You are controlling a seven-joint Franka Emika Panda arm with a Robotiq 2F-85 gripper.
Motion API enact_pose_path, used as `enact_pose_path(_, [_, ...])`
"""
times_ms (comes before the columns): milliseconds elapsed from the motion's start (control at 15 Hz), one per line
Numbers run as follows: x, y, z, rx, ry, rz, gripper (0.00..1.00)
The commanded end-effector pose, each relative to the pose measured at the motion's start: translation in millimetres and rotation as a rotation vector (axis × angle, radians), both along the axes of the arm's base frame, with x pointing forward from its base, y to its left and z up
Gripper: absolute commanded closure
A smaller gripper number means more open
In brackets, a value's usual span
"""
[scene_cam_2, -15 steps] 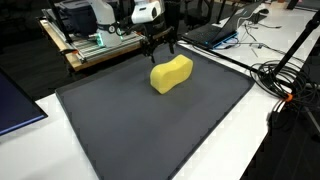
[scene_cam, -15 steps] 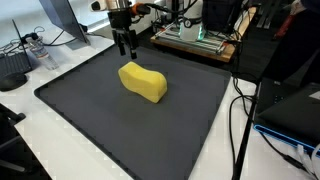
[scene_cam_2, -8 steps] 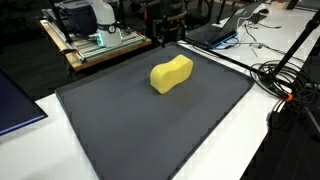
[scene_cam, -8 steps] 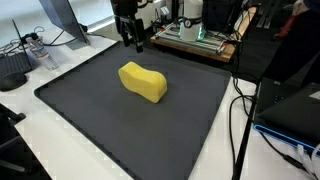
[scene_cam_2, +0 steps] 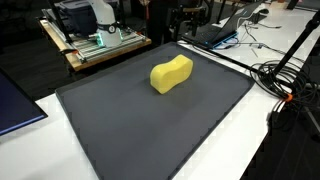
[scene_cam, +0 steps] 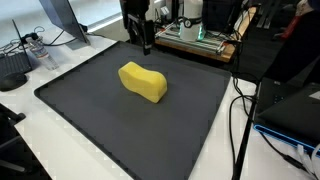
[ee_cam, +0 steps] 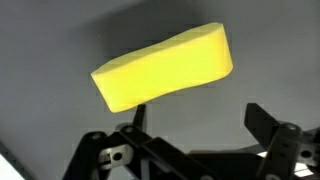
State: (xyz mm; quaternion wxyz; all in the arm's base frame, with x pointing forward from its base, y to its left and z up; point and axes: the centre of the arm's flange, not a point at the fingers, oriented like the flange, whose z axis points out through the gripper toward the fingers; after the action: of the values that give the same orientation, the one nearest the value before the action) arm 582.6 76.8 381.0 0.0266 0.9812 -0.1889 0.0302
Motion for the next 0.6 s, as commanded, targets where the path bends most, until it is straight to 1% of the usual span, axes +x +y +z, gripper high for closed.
enact_pose_path(0, [26, 24, 2, -0.089, 0.018, -0.112, 0.0])
enact_pose_path(333, [43, 61, -7, -0.186, 0.04, -0.239, 0.0])
enact_pose_path(400, [44, 68, -10, -0.199, 0.054, -0.248, 0.0])
enact_pose_path(533, [49, 75, -11, -0.196, 0.086, -0.271, 0.0])
